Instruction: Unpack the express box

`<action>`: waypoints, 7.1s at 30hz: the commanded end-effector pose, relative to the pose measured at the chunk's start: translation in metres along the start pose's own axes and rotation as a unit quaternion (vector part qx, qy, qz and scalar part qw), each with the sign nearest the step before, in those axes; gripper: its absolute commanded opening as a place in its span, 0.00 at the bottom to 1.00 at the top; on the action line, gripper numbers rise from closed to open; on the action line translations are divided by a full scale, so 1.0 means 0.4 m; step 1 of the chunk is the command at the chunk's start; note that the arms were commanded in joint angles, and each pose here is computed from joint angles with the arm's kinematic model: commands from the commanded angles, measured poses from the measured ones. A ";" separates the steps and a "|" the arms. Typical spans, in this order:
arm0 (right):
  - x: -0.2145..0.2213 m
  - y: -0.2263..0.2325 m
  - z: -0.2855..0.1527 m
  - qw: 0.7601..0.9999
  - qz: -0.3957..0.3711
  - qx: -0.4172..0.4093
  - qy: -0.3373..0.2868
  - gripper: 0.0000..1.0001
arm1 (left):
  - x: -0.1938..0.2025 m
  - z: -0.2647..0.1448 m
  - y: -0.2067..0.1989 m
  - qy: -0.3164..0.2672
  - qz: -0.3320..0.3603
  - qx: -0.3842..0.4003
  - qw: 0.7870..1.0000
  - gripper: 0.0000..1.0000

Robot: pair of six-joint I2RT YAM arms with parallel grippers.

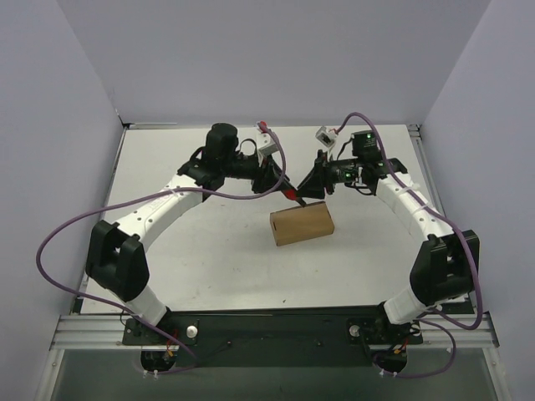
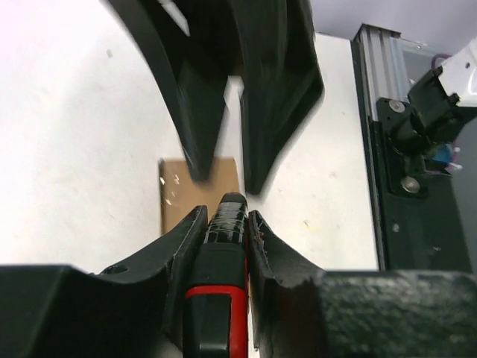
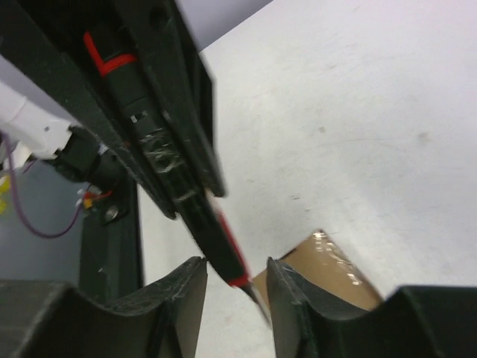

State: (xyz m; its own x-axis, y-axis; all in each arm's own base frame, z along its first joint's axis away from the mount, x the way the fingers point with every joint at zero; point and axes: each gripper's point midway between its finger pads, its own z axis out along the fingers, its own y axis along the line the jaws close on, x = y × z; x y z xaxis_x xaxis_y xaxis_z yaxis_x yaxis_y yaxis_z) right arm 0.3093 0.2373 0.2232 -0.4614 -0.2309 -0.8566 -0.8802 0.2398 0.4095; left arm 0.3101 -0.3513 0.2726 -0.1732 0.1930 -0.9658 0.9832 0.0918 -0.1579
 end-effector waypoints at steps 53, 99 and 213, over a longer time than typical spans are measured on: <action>0.391 -0.249 -0.005 0.938 -0.194 0.105 0.267 0.00 | 0.205 0.021 0.204 0.035 0.027 -0.140 0.989 0.00; 0.434 -0.247 -0.008 0.936 -0.175 0.102 0.289 0.00 | 0.253 -0.048 0.121 0.087 0.041 -0.119 0.988 0.00; 0.201 -0.237 -0.102 0.918 -0.088 0.316 0.224 0.53 | 0.382 -0.534 0.131 0.254 0.284 -0.452 0.806 0.00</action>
State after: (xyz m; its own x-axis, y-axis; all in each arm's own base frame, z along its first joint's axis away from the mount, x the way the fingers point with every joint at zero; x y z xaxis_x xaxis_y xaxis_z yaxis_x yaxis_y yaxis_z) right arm 0.3483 0.1660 0.1297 -0.4234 -0.6570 -0.6238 -0.7996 0.5946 -0.0835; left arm 0.2944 -0.1322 0.1254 -0.1209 0.7046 -0.6993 0.7320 0.5391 0.4166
